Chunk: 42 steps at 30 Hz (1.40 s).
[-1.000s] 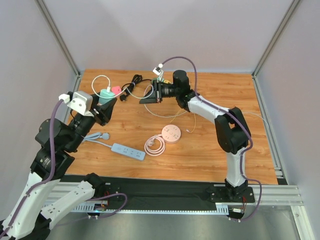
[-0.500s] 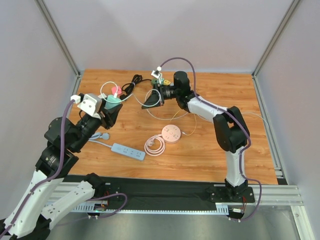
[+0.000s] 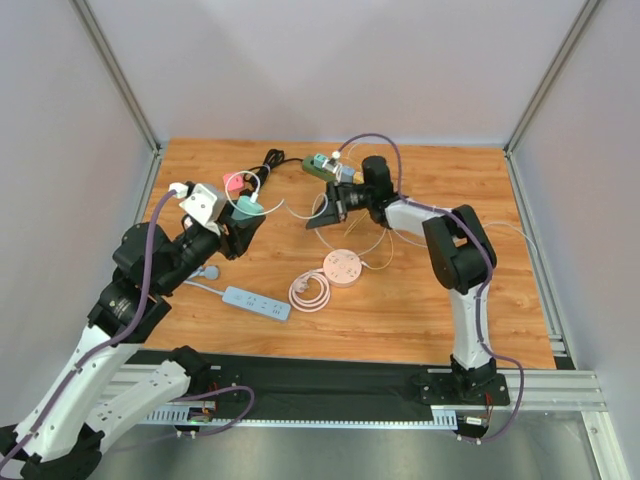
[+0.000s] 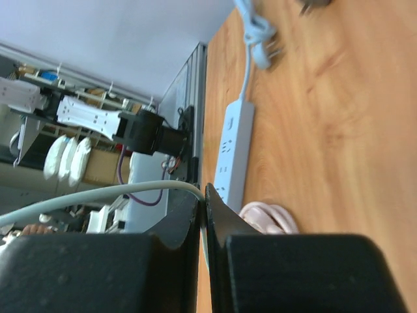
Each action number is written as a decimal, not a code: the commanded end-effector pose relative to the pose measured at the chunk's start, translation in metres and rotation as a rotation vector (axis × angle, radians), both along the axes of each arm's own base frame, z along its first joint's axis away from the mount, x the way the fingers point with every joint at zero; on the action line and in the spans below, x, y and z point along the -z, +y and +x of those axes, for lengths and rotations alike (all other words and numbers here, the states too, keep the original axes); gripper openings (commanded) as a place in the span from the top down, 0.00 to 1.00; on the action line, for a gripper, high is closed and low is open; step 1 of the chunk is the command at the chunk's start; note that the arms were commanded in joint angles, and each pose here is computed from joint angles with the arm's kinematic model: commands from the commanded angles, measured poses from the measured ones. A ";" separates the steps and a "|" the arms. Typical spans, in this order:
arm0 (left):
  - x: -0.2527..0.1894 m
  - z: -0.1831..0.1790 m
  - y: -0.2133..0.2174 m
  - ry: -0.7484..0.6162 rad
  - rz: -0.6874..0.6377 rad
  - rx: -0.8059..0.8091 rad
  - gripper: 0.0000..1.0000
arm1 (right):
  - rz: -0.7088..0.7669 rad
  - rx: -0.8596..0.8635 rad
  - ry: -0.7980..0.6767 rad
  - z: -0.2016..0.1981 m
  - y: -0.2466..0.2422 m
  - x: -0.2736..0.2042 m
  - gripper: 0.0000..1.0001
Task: Pull the plug off the socket
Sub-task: Place the plug at the corner of the board.
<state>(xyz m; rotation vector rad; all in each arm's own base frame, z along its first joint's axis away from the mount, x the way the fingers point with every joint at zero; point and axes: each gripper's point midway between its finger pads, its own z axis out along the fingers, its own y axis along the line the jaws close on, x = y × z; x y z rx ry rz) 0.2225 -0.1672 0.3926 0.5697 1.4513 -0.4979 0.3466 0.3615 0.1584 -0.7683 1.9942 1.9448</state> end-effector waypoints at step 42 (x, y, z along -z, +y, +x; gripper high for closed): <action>-0.057 -0.025 0.013 -0.154 -0.076 0.021 1.00 | 0.262 -0.006 -0.238 -0.027 0.014 -0.200 0.99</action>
